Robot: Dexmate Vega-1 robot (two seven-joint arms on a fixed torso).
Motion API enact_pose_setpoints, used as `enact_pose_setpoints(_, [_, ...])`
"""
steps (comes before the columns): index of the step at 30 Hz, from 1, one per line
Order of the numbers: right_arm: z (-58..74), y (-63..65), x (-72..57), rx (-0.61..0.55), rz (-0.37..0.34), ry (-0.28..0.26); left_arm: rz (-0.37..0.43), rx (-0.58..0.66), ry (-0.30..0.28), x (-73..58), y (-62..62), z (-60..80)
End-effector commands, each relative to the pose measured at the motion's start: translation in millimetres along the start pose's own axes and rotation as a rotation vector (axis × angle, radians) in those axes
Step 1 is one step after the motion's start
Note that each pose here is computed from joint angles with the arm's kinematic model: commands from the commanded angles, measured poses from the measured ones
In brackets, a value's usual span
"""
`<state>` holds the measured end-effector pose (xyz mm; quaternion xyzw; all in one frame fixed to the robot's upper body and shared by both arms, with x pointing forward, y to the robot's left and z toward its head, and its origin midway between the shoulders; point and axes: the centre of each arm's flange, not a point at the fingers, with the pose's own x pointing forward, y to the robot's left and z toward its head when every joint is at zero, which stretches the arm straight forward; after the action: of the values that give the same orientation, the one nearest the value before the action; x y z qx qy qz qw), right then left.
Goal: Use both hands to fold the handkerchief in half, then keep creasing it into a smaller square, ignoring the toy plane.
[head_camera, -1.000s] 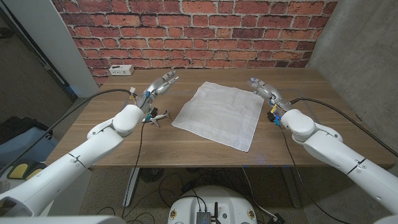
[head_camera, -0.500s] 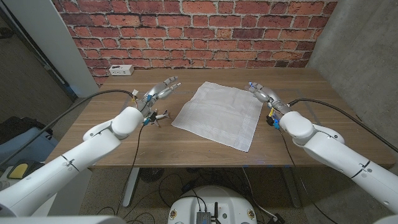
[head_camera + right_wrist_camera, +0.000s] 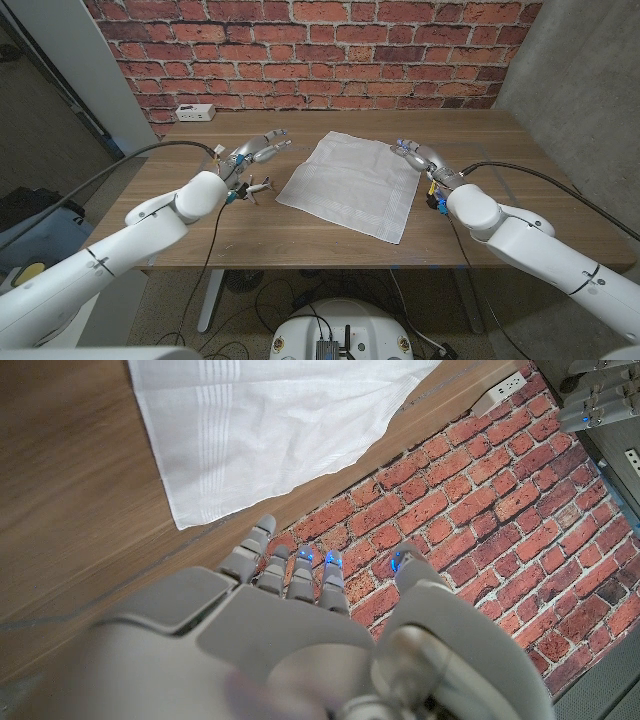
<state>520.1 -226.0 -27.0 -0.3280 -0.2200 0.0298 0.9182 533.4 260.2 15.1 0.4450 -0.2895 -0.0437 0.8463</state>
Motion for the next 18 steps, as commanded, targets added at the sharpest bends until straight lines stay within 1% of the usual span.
enact_pose_setpoints(1, [2.6, 11.4, -16.4, -0.055, 0.004, 0.058, -0.08, 0.094, 0.015, -0.6, -0.3, 5.1])
enact_pose_setpoints(9, [4.9, 19.9, -25.7, -0.087, 0.009, 0.091, -0.122, 0.144, 0.021, -0.7, -1.4, 5.8])
enact_pose_setpoints(18, [6.1, 28.2, -33.9, -0.105, 0.01, 0.123, -0.158, 0.166, 0.032, -3.0, -2.5, 3.5])
